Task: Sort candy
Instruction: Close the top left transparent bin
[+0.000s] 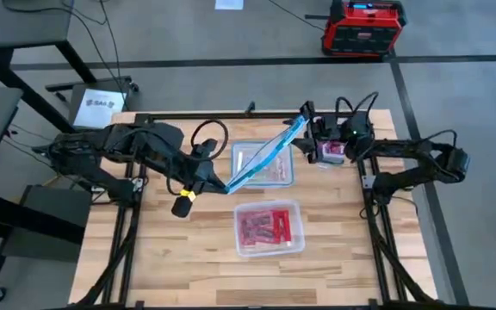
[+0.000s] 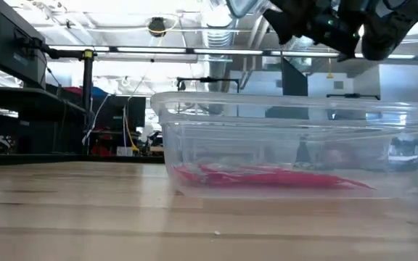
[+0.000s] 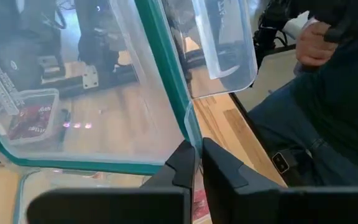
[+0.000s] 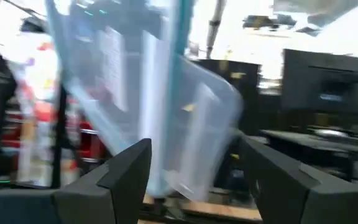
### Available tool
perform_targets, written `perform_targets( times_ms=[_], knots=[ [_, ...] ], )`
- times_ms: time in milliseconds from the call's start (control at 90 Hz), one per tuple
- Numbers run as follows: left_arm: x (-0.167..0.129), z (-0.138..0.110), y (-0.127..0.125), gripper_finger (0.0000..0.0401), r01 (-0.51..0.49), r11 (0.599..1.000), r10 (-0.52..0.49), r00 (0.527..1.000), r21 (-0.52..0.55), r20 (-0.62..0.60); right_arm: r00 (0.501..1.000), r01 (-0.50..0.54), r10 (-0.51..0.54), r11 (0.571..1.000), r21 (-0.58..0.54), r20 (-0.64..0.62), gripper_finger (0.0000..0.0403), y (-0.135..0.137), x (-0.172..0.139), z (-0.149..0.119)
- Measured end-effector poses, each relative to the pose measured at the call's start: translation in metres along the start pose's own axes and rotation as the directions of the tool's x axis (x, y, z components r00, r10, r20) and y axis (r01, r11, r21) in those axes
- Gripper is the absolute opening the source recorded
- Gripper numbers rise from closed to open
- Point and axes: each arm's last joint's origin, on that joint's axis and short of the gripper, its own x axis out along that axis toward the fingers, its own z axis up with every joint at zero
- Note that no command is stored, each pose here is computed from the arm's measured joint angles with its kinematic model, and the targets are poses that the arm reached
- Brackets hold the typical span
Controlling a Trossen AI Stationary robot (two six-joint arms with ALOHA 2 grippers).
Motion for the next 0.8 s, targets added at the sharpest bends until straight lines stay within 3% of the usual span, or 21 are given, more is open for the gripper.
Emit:
perform_targets(
  times_ms=[167,367,511,644,800],
  knots=[
    [0.0,0.0,0.0,0.0,-0.005,1.0,0.005,1.0,0.002,0.002,0.993,-0.121,0.121,0.992,0.047,0.004,0.0196,0.01,0.011,0.005],
    [0.0,0.0,0.001,0.0,-0.041,0.998,0.041,0.999,-0.044,0.001,0.989,-0.134,0.138,0.987,0.085,-0.044,0.0028,0.011,0.013,-0.001],
    [-0.001,-0.003,0.002,0.0011,-0.06,0.991,0.056,0.998,-0.124,-0.032,0.985,-0.12,0.141,0.975,0.189,-0.1,0.0021,0.012,0.011,-0.003],
    [-0.003,-0.015,0.01,0.0042,-0.172,0.952,0.136,0.978,-0.252,-0.156,0.971,-0.073,0.144,0.939,0.337,-0.192,0.0019,0.017,0.005,-0.001],
    [-0.01,-0.042,0.018,0.0094,-0.358,0.878,0.2,0.878,-0.318,-0.436,0.937,0.034,0.127,0.894,0.446,-0.326,0.0014,0.025,-0.012,0.007]
  ],
)
